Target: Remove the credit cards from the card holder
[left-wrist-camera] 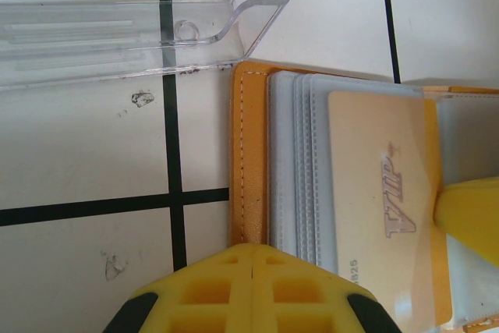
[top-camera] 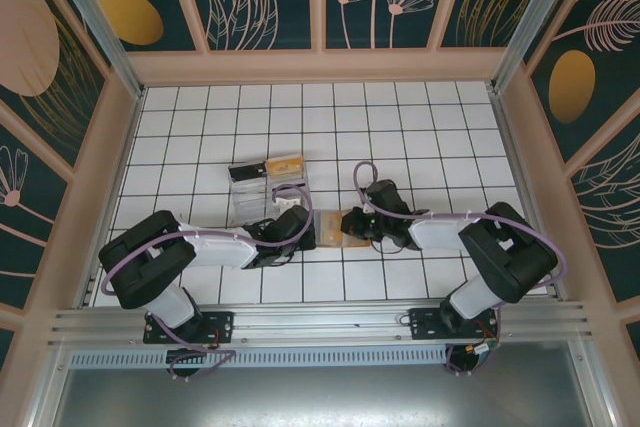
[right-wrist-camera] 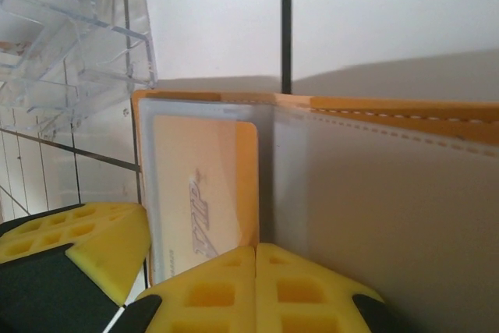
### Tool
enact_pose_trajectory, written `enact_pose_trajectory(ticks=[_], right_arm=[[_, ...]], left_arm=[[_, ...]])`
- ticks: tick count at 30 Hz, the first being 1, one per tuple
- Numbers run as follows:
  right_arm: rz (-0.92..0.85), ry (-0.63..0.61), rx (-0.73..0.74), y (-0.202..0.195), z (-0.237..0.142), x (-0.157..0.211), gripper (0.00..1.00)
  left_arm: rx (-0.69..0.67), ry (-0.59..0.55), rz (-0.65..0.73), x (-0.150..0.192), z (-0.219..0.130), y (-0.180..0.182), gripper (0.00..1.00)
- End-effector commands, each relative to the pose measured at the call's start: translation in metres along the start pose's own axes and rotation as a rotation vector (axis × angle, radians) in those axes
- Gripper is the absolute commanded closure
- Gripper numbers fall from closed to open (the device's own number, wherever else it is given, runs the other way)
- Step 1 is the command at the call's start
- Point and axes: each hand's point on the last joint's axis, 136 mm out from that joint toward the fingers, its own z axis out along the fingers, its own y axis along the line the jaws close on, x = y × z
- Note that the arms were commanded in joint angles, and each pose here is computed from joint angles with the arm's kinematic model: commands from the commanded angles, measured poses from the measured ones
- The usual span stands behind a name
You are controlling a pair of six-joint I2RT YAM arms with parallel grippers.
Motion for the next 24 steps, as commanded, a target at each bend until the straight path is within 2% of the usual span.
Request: enact_pose_trajectory(ticks=[1, 17, 24], right_arm=[[0.025, -0.005, 0.024, -0.015, -0.007, 0.005, 1.00], [0.017, -0.056, 0.024, -0.031, -0.040, 0.006, 1.00], [0.032, -0.114, 0.038, -0.042, -0.063, -0.007, 1.00]], left_arm=[[-0.037, 0.043, -0.003, 0.010, 0.003, 0.011, 0.95], [-0.038, 0.040, 0.001, 0.009, 0.001, 0.011, 0.95], [-0.033, 0.042, 0.003, 0.009, 0.001, 0.010, 0.95]])
